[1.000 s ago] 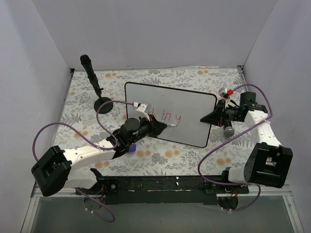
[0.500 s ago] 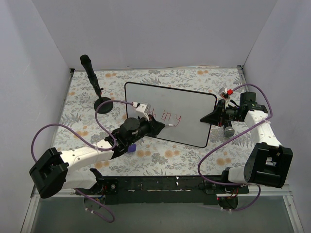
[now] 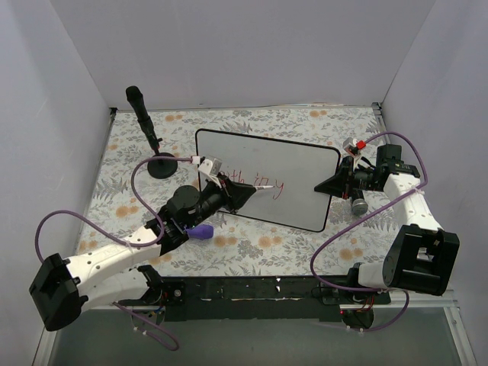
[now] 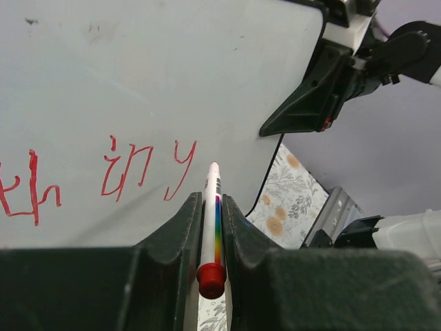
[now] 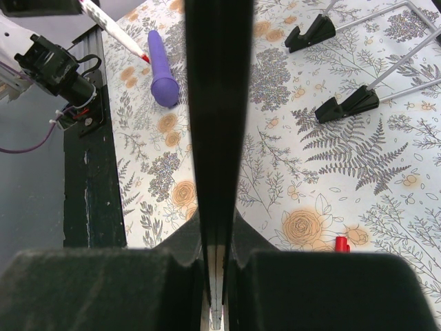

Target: Write a sentence on the whiteboard

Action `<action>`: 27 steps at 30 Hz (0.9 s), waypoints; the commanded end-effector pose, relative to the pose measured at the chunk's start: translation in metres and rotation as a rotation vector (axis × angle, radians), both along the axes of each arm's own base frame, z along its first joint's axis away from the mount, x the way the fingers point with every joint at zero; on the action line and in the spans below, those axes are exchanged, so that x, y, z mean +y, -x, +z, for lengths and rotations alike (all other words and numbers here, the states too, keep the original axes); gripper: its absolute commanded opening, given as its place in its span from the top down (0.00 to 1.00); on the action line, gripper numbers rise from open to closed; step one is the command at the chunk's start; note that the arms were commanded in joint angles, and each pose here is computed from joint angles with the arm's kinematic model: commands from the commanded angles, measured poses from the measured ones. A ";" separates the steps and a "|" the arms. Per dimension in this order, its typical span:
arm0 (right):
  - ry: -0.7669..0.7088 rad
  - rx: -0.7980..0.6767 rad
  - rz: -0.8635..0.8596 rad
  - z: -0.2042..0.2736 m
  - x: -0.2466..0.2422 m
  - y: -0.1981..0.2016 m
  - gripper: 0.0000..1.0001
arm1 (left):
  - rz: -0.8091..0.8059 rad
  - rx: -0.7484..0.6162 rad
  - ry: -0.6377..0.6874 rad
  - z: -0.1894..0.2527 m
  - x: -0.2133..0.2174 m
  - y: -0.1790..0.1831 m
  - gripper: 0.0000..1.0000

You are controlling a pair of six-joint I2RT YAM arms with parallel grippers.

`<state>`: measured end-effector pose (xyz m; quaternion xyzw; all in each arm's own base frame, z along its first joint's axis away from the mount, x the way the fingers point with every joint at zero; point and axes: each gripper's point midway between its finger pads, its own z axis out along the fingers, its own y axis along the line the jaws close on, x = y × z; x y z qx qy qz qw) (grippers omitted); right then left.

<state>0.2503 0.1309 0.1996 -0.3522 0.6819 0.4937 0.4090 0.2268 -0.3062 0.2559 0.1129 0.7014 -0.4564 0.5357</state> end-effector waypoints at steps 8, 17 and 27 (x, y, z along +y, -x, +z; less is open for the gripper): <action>0.039 -0.057 -0.001 0.000 0.000 0.001 0.99 | -0.080 -0.022 0.025 0.009 0.007 0.024 1.00; 0.037 -0.058 0.000 0.000 0.000 0.000 0.99 | -0.101 -0.018 0.037 0.004 0.002 0.025 1.00; 0.033 -0.059 0.001 0.001 0.000 0.000 0.99 | -0.114 -0.046 0.060 0.008 -0.014 0.021 1.00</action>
